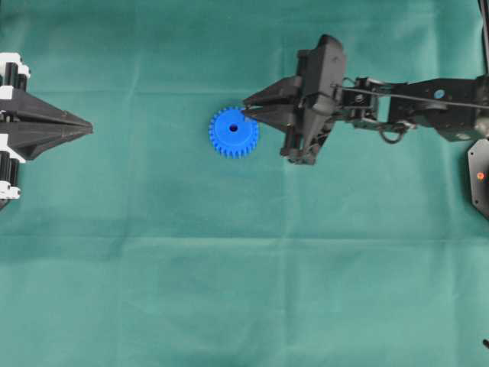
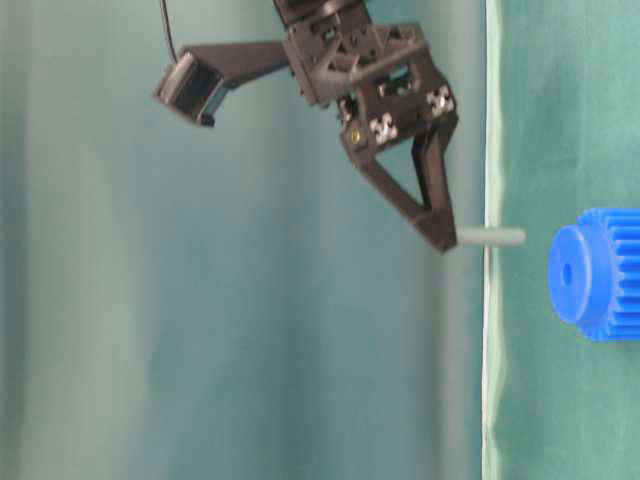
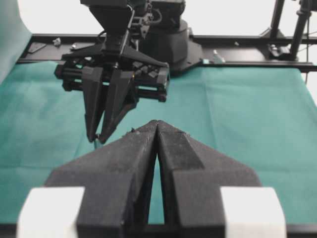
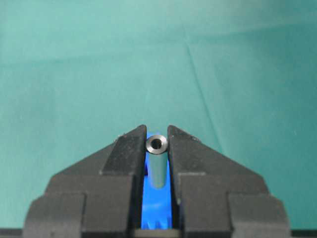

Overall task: Insert the shaft placed at a random location into the center hole of the medium gear at another random location.
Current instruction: 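Carry the shaft left over the blue gear's center hole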

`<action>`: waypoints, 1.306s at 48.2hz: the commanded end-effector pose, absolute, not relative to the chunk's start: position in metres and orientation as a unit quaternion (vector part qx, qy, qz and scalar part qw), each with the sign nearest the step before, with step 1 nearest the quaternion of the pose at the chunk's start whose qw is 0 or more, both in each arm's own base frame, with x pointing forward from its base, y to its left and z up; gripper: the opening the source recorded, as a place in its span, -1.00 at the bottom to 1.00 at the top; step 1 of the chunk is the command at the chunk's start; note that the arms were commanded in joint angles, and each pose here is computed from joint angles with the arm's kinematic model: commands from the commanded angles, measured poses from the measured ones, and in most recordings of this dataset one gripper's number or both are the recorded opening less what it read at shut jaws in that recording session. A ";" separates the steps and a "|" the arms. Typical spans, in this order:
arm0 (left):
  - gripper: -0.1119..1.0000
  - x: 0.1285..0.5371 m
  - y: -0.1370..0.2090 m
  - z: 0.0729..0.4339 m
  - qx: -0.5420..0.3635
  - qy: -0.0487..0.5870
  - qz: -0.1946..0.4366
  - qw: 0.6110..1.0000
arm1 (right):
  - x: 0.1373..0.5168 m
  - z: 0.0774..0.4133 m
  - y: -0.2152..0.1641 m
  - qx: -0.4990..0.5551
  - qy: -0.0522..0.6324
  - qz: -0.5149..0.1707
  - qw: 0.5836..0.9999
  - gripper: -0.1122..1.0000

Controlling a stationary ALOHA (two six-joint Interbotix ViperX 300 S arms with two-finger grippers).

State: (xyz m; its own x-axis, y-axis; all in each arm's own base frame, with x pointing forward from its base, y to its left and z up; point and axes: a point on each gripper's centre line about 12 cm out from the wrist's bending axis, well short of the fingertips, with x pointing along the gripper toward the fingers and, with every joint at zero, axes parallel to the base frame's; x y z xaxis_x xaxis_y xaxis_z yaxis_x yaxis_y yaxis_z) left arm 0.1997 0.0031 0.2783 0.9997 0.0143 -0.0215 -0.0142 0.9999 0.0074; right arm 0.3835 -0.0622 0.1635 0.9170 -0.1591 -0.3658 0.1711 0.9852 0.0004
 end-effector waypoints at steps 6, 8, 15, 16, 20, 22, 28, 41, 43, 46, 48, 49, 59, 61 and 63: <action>-0.80 0.202 0.003 0.284 0.004 0.007 0.008 1.000 | 0.401 0.177 -0.063 0.006 0.164 -0.081 0.983 -0.57; -0.80 0.202 0.003 0.284 0.004 0.007 0.008 1.000 | 0.402 0.178 -0.063 0.006 0.162 -0.081 0.983 -0.57; -0.80 0.202 0.003 0.283 0.005 0.008 0.008 1.000 | 0.404 0.177 -0.063 0.006 0.163 -0.081 0.983 -0.57; -0.80 0.202 0.003 0.283 0.004 0.009 0.008 1.000 | 0.404 0.177 -0.063 0.006 0.164 -0.081 0.983 -0.57; -0.80 0.202 0.003 0.283 0.004 0.010 0.008 1.000 | 0.404 0.177 -0.063 0.006 0.164 -0.081 0.983 -0.57; -0.80 0.202 0.003 0.283 0.005 0.010 0.008 1.000 | 0.404 0.176 -0.063 0.006 0.164 -0.081 0.983 -0.57; -0.80 0.202 0.003 0.283 0.004 0.010 0.008 1.000 | 0.403 0.175 -0.063 0.006 0.167 -0.080 0.983 -0.57; -0.80 0.202 0.003 0.283 0.004 0.009 0.008 1.000 | 0.407 0.161 -0.064 0.009 0.180 -0.081 0.980 -0.57; -0.80 0.202 0.003 0.283 0.005 0.010 0.008 1.000 | 0.408 0.158 -0.064 0.009 0.183 -0.081 0.980 -0.57; -0.80 0.202 0.003 0.283 0.005 0.010 0.008 1.000 | 0.408 0.154 -0.064 0.011 0.187 -0.081 0.979 -0.57; -0.80 0.202 0.003 0.283 0.005 0.010 0.008 1.000 | 0.408 0.153 -0.064 0.012 0.189 -0.081 0.979 -0.57; -0.80 0.202 0.003 0.283 0.005 0.009 0.008 1.000 | 0.408 0.151 -0.064 0.012 0.190 -0.081 0.978 -0.57; -0.80 0.202 0.003 0.283 0.004 0.011 0.008 1.000 | 0.408 0.146 -0.064 0.014 0.196 -0.082 0.977 -0.57; -0.80 0.202 0.003 0.282 0.005 0.011 0.008 1.000 | 0.408 0.146 -0.064 0.014 0.196 -0.081 0.977 -0.57; -0.80 0.202 0.003 0.283 0.005 0.011 0.008 1.000 | 0.408 0.147 -0.064 0.014 0.195 -0.081 0.977 -0.57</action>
